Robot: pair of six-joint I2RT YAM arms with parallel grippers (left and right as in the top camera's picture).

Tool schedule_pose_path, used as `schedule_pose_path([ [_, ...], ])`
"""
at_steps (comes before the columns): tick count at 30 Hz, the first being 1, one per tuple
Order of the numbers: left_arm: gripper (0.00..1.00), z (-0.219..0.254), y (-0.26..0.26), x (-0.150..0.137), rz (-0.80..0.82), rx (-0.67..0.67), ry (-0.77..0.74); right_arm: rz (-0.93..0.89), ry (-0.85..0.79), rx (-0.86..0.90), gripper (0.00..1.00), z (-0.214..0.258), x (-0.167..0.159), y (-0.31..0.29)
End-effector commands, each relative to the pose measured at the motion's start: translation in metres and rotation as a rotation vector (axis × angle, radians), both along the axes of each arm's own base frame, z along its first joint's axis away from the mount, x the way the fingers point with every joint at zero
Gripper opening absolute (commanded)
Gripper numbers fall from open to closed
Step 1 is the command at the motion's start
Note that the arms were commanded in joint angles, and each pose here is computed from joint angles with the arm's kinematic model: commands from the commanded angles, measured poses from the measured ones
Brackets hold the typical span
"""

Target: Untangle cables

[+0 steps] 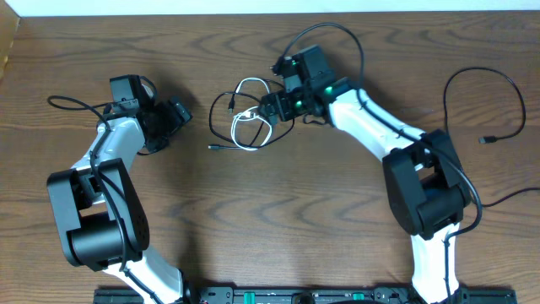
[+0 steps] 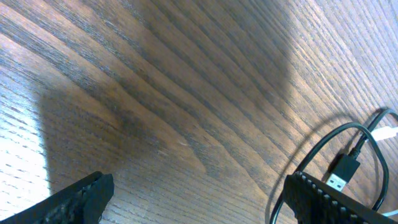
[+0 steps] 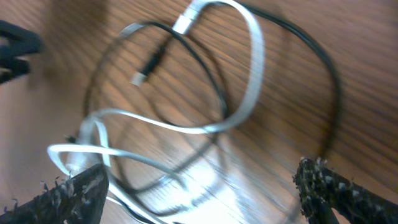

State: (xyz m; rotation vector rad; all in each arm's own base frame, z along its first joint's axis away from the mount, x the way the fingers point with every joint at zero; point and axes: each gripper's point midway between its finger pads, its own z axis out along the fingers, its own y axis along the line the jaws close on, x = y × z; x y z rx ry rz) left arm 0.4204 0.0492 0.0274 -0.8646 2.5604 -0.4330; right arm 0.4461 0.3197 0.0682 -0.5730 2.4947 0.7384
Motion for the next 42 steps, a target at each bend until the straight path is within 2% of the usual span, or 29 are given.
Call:
schedule_pose_path([
  [1,0.92,-0.009,0.000,-0.007,0.006,-0.005,0.030,0.047,-0.015,0.028,0.91,0.007,-0.014,0.027],
  [10,0.93,-0.009,0.000,-0.007,0.006,-0.005,0.030,0.143,0.001,0.014,0.88,0.004,-0.052,0.065],
  [19,0.93,-0.009,0.000,-0.007,0.006,-0.005,0.030,0.225,-0.022,-0.002,0.71,0.003,-0.072,0.083],
  [20,0.92,-0.009,0.000,-0.007,0.006,-0.005,0.030,0.236,-0.029,-0.005,0.67,0.002,-0.073,0.083],
  [21,0.93,-0.009,0.000,-0.007,0.006,-0.005,0.030,0.242,-0.033,-0.007,0.59,0.002,-0.073,0.083],
  [22,0.93,-0.009,0.000,-0.007,0.006,-0.005,0.030,0.245,-0.034,-0.008,0.47,0.002,-0.074,0.083],
  [23,0.92,-0.009,0.000,-0.007,0.006,-0.005,0.030,0.258,-0.037,-0.005,0.30,0.003,-0.075,0.084],
  [24,0.93,-0.009,0.000,-0.007,0.006,-0.005,0.030,0.279,-0.040,-0.001,0.22,0.003,-0.077,0.085],
  [25,0.93,-0.009,0.000,-0.007,0.006,-0.005,0.030,0.318,-0.047,0.008,0.20,0.004,-0.081,0.088],
  [27,0.93,-0.009,0.000,-0.007,0.006,-0.005,0.030,0.425,-0.065,0.038,0.27,0.005,-0.093,0.092],
  [30,0.93,-0.009,0.000,-0.007,0.006,-0.006,0.031,0.485,-0.061,0.064,0.27,0.002,-0.102,0.093],
  [35,0.93,-0.009,0.000,-0.007,0.006,-0.006,0.031,0.483,-0.069,0.051,0.26,-0.005,-0.095,0.084],
  [39,0.93,-0.009,0.000,-0.007,0.006,-0.006,0.031,0.491,-0.062,0.155,0.26,0.009,-0.087,0.082],
  [42,0.92,-0.009,0.000,-0.007,0.005,-0.005,0.031,0.437,-0.023,0.178,0.22,0.012,-0.080,0.077],
])
